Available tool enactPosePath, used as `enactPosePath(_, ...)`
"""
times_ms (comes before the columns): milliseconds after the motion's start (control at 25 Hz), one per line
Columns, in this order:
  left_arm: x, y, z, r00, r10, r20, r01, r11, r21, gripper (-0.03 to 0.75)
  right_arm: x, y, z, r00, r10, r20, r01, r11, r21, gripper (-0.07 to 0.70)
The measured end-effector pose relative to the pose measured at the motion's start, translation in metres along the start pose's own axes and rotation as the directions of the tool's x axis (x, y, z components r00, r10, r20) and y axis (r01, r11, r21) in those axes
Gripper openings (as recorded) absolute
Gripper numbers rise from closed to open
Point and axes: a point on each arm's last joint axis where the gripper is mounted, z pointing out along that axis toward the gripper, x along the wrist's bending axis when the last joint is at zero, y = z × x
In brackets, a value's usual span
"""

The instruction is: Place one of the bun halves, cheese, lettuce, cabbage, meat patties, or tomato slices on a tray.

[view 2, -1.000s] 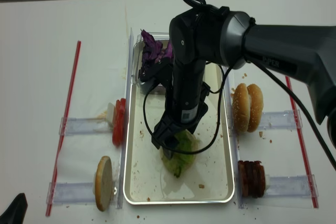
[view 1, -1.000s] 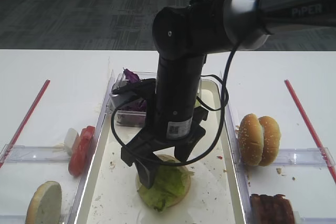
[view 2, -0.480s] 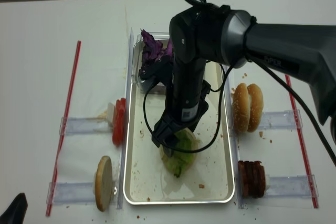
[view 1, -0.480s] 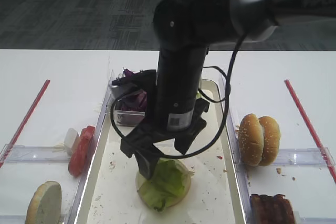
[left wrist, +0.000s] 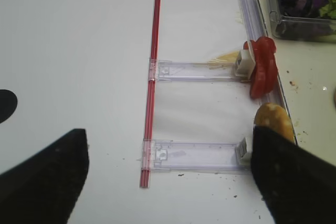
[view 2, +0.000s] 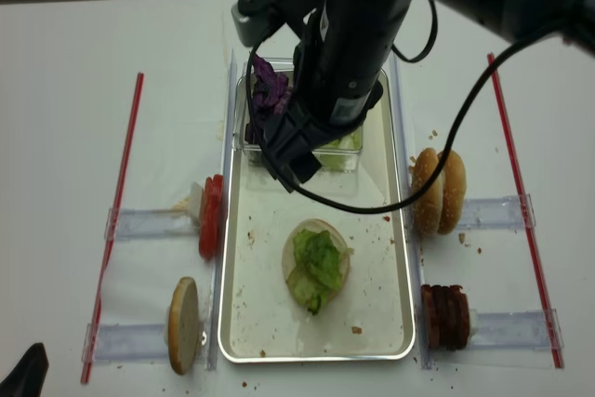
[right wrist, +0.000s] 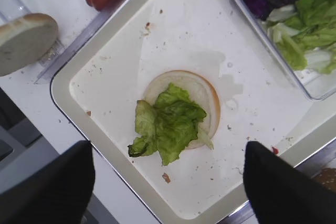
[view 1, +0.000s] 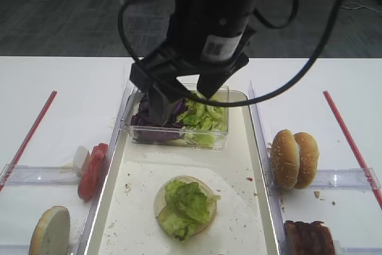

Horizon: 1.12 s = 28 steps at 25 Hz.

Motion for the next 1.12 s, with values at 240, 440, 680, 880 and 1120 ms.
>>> enactPosePath(240, 0.0, 0.0, 0.0, 1.0, 0.0, 0.0, 0.0, 1.0, 0.0, 0.613, -0.003, -0.004, -0.011, 0.998, -0.003, 0.063, 0.003, 1.0, -0.004, 0.611)
enactPosePath(440, 0.0, 0.0, 0.0, 1.0, 0.0, 0.0, 0.0, 1.0, 0.0, 0.613, -0.027, -0.004, -0.007, 0.992, 0.076, 0.102, -0.077, 0.997, 0.006, 0.611)
enactPosePath(680, 0.0, 0.0, 0.0, 1.0, 0.0, 0.0, 0.0, 1.0, 0.0, 0.613, -0.109, -0.018, -0.01, 0.938, 0.292, 0.185, -0.296, 0.955, -0.002, 0.61)
enactPosePath(880, 0.0, 0.0, 0.0, 1.0, 0.0, 0.0, 0.0, 1.0, 0.0, 0.613, -0.191, -0.055, -0.027, 0.827, 0.487, 0.279, -0.497, 0.867, -0.04, 0.61)
enactPosePath(1120, 0.0, 0.0, 0.0, 1.0, -0.001, 0.001, 0.001, 1.0, 0.0, 0.613, -0.244, -0.097, -0.047, 0.707, 0.633, 0.315, -0.641, 0.762, -0.094, 0.611)
